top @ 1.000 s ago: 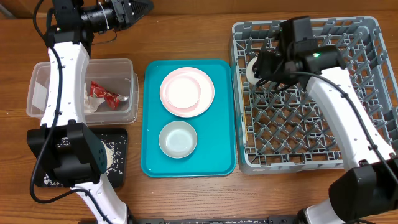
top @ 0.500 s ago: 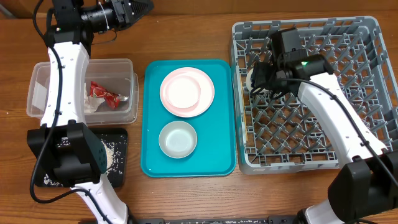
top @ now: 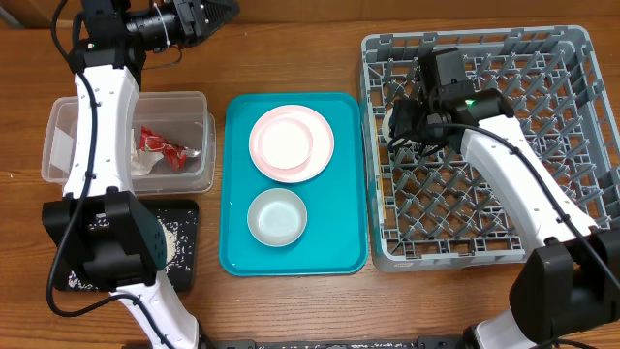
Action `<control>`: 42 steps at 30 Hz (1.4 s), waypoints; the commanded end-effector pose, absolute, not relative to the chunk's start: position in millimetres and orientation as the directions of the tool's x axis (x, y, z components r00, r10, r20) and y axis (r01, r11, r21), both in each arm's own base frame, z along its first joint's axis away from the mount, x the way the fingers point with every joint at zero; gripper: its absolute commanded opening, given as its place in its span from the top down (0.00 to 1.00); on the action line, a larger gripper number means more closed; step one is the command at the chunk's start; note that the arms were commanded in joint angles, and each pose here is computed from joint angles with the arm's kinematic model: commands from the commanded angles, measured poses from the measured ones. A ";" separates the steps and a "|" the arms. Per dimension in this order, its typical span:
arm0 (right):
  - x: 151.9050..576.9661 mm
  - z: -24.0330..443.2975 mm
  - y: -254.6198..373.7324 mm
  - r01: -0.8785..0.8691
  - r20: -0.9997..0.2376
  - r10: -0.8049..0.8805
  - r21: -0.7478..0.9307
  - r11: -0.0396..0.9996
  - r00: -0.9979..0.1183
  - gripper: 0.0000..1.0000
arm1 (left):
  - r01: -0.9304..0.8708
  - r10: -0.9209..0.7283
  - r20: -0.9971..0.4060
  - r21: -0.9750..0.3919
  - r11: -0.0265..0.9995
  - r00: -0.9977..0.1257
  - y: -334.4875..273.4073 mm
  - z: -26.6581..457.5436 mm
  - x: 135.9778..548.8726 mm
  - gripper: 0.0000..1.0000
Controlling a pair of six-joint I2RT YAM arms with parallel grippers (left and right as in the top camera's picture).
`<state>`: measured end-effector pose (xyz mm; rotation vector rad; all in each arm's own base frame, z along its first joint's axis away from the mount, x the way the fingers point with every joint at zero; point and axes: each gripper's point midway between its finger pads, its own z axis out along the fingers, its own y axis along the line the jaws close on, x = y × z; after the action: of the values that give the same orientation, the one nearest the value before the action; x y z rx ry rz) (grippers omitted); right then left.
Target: Sort waste into correct bins and load items into the dishwasher
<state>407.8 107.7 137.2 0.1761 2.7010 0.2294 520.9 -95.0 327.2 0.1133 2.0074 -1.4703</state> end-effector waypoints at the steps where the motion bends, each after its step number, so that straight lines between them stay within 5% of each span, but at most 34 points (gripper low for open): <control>1: 410.3 133.9 105.6 0.095 -0.405 0.160 0.176 0.980 -0.900 0.65 | 0.451 -0.283 -0.566 -0.807 0.381 -0.774 -92.8 329.0 524.2 0.84; 4: 410.8 134.2 105.7 0.095 -0.407 0.160 0.177 0.980 -0.899 0.58 | 0.451 -0.284 -0.566 -0.807 0.381 -0.774 -92.8 329.0 524.2 0.82; 8: 410.7 134.1 105.7 0.095 -0.407 0.160 0.177 0.980 -0.899 0.51 | 0.451 -0.284 -0.566 -0.807 0.381 -0.774 -92.8 329.0 524.2 0.64; 21: 410.7 134.1 105.7 0.095 -0.406 0.160 0.177 0.980 -0.900 0.25 | 0.454 -0.279 -0.565 -0.809 0.373 -0.776 -93.6 329.7 522.9 0.61; 35: 419.3 139.1 80.7 0.142 -0.469 0.147 0.046 0.989 -0.871 0.26 | 0.452 -0.279 -0.560 -0.813 0.368 -0.780 -93.9 330.1 522.3 0.66; 42: 448.0 203.8 89.8 0.038 -0.592 0.053 0.039 0.999 -0.804 0.33 | 0.450 -0.281 -0.558 -0.814 0.368 -0.781 -93.9 330.2 522.3 0.66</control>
<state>426.0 87.2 159.1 0.1150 2.6249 0.0375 520.7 -95.0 327.2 0.1166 2.0065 -1.4693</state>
